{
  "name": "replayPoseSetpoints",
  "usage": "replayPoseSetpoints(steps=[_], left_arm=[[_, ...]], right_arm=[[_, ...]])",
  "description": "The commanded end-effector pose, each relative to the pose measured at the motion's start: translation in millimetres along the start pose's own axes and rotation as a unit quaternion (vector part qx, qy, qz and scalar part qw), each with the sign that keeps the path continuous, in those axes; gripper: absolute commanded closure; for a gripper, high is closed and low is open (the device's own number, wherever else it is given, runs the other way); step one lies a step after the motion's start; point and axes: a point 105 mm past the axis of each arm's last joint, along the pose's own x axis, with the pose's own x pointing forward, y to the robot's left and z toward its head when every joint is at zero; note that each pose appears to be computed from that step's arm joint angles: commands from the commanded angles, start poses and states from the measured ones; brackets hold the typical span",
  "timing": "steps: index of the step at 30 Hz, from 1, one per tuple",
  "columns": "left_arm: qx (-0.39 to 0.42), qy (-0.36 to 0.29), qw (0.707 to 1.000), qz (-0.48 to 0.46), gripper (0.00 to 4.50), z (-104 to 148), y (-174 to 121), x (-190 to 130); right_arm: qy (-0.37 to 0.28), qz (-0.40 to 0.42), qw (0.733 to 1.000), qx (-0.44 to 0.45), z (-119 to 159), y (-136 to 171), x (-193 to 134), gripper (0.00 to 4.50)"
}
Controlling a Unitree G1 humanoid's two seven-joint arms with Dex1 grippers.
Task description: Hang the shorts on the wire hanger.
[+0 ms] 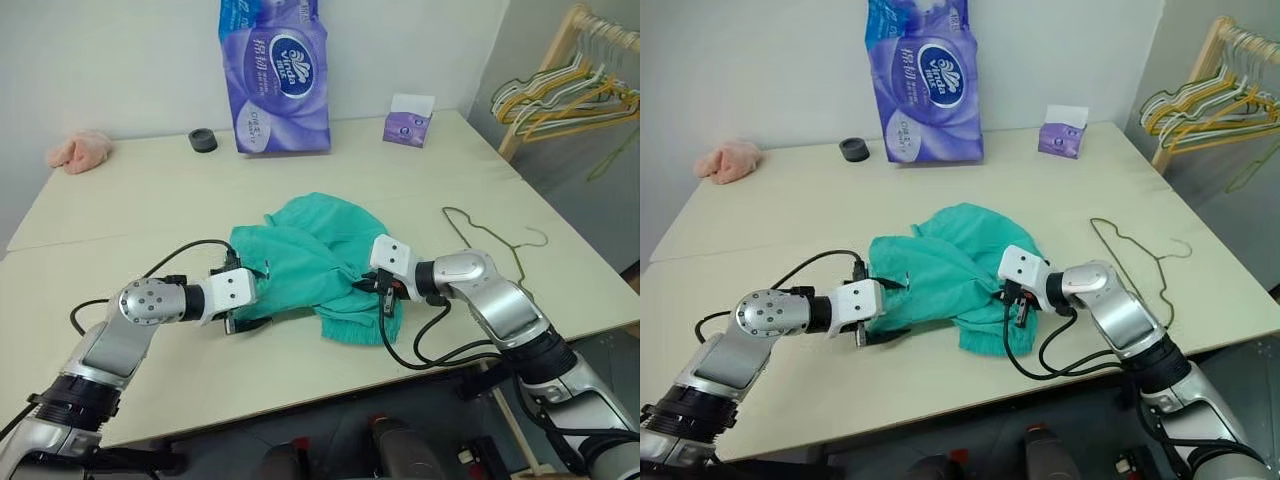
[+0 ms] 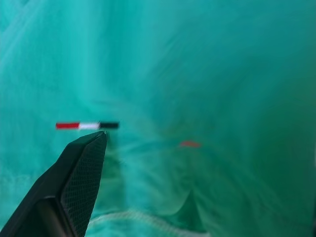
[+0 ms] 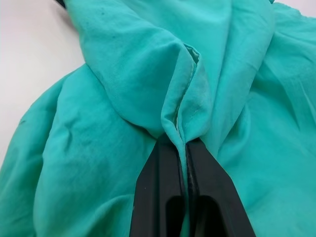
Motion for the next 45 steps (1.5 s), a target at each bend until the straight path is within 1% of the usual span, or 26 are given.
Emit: replayPoseSetpoints(steps=[1, 7, 12, 14, 15, 16, 17, 19, 20, 21, 23, 26, 28, 32, 35, 37, 40, 42, 45], left_arm=[[0.022, -0.01, 1.0, -0.004, 0.01, -1, -1, 4], [-0.008, -0.039, 0.999, -0.018, 0.01, 2, -4, 2], [-0.074, -0.065, 0.993, -0.065, 0.01, 8, -10, -12], [-0.103, -0.082, 0.989, -0.067, 0.4, 12, -6, -20], [-0.108, -0.098, 0.989, -0.039, 0.62, 15, 2, -22], [-0.111, -0.11, 0.988, -0.019, 0.86, 19, 9, -23], [-0.118, -0.115, 0.986, -0.015, 1.22, 20, 10, -23], [-0.131, -0.115, 0.984, -0.022, 1.83, 20, 7, -24], [-0.137, -0.115, 0.984, -0.025, 2.02, 20, 5, -25], [-0.14, -0.113, 0.983, -0.032, 2.37, 19, 1, -25], [-0.133, -0.101, 0.985, -0.042, 2.95, 17, -4, -26], [-0.124, -0.092, 0.987, -0.036, 3.91, 16, -3, -27], [-0.117, -0.088, 0.989, -0.033, 4.46, 16, -1, -28], [-0.102, -0.078, 0.991, -0.043, 4.46, 17, 0, -30], [-0.105, -0.089, 0.99, -0.038, 4.46, 25, 6, -30], [-0.105, -0.093, 0.99, -0.032, 4.46, 29, 11, -31], [-0.105, -0.1, 0.989, -0.024, 4.5, 35, 19, -33], [-0.103, -0.104, 0.989, -0.019, 4.5, 39, 25, -35], [-0.103, -0.113, 0.988, -0.009, 4.5, 45, 35, -38]], right_arm=[[-0.017, 0.002, 1.0, -0.013, 12, 1, -5, 4.5], [-0.019, 0.014, 0.999, -0.023, 15, 6, -7, 4.5], [-0.025, 0.019, 0.999, -0.035, 19, 10, -7, 4.5], [-0.026, 0.02, 0.999, -0.039, 21, 11, -6, 4.5], [-0.027, 0.021, 0.999, -0.04, 21, 11, -6, 4.5], [-0.027, 0.022, 0.999, -0.041, 22, 12, -6, 4.5], [-0.028, 0.022, 0.999, -0.041, 22, 12, -6, 4.5], [-0.029, 0.022, 0.998, -0.041, 23, 12, -5, 4.5], [-0.03, 0.022, 0.998, -0.041, 23, 13, -4, 4.5], [-0.031, 0.022, 0.998, -0.042, 23, 13, -4, 4.5], [-0.032, 0.022, 0.998, -0.043, 24, 13, -3, 4.5], [-0.032, 0.024, 0.998, -0.045, 24, 13, -3, 4.5], [-0.032, 0.025, 0.998, -0.046, 24, 13, -3, 4.5], [-0.036, 0.031, 0.998, -0.051, 25, 16, -3, 4.5], [-0.051, 0.035, 0.996, -0.059, 31, 21, -4, 4.5], [-0.061, 0.036, 0.995, -0.067, 35, 23, -11, 4.5], [-0.067, 0.035, 0.993, -0.088, 39, 27, -28, 3.79], [-0.065, 0.051, 0.992, -0.093, 39, 37, -39, 3.17], [-0.058, 0.095, 0.99, -0.086, 36, 59, -56, 2.09]])
